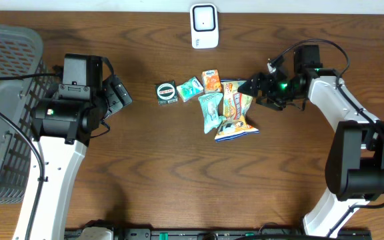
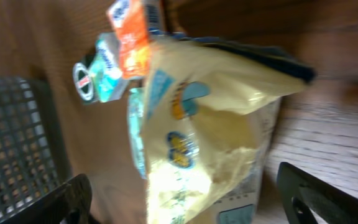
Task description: Scan the item barcode
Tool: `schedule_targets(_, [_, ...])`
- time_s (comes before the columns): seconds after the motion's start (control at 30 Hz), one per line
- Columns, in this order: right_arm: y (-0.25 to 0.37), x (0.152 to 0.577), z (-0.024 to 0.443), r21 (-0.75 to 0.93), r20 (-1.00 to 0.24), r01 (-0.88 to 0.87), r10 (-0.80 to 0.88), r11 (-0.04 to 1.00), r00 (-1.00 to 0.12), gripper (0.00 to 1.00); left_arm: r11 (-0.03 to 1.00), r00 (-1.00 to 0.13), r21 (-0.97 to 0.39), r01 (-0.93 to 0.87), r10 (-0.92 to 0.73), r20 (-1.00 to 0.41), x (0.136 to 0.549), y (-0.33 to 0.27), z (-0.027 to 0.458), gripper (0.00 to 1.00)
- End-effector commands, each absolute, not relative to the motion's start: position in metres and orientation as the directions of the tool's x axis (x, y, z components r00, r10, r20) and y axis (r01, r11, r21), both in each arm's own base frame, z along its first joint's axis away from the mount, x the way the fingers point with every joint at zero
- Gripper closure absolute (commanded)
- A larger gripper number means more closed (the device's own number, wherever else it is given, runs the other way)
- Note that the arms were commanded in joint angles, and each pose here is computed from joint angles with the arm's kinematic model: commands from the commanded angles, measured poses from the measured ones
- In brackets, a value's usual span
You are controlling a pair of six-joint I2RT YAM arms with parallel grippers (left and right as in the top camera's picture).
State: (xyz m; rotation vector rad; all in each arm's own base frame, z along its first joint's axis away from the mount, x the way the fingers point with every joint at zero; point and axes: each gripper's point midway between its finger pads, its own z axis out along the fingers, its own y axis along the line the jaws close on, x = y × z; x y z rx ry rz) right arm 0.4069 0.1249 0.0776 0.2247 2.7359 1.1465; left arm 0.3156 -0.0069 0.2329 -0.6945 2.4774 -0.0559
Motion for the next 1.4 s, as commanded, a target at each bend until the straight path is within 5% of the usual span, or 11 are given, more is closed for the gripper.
schedule_targets(0.0, [0.137,0.408,0.115,0.752,-0.194,-0.048,0.151,0.657,-0.969,0.05,0.867,-0.703,-0.181,-0.464,-0.485,-0.519,0.317,-0.005,0.238,0.02])
schedule_targets(0.17, [0.112,0.398,0.074,0.516,-0.167,0.048,0.155,0.855,-0.974,0.01,0.867,-0.703,-0.181,-0.464,-0.485,-0.519,0.317,-0.005,0.238,0.02])
schedule_targets(0.4, [0.134,0.388,0.045,0.471,-0.12,0.023,0.09,0.882,-0.989,0.01,0.867,-0.703,-0.181,-0.464,-0.485,-0.519,0.317,-0.005,0.238,0.02])
schedule_targets(0.5, [0.139,0.387,0.036,0.464,-0.111,0.014,0.073,0.886,-0.991,0.12,0.867,-0.704,-0.181,-0.464,-0.485,-0.519,0.317,-0.005,0.238,0.02])
schedule_targets(0.6, [0.137,0.389,0.036,0.451,-0.136,-0.025,0.041,0.892,-0.99,0.65,0.867,-0.703,-0.181,-0.464,-0.485,-0.519,0.317,-0.005,0.238,0.02])
schedule_targets(0.67, [0.135,0.391,0.04,0.453,-0.146,-0.023,0.048,0.891,-0.988,0.94,0.867,-0.703,-0.181,-0.464,-0.485,-0.519,0.317,-0.005,0.238,0.02])
schedule_targets(0.7, [0.133,0.393,0.045,0.454,-0.155,-0.022,0.055,0.89,-0.986,0.99,0.867,-0.703,-0.181,-0.464,-0.485,-0.519,0.317,-0.005,0.238,0.02])
schedule_targets(1.1, [0.083,0.412,0.136,0.275,-0.386,-0.002,0.109,0.961,-0.916,0.98,0.867,-0.703,-0.181,-0.464,-0.485,-0.519,0.317,-0.005,0.238,0.02])
schedule_targets(1.17, [0.083,0.41,0.133,0.261,-0.377,0.001,0.103,0.965,-0.92,0.78,0.867,-0.703,-0.181,-0.464,-0.485,-0.519,0.317,-0.005,0.238,0.02])
schedule_targets(1.27, [0.087,0.401,0.117,0.253,-0.316,0.007,0.089,0.968,-0.945,0.8,0.867,-0.703,-0.181,-0.464,-0.485,-0.519,0.317,-0.005,0.238,0.02])
schedule_targets(1.37, [0.089,0.395,0.106,0.247,-0.273,0.011,0.081,0.969,-0.959,0.7,0.867,-0.703,-0.181,-0.464,-0.485,-0.519,0.317,-0.005,0.238,0.02])
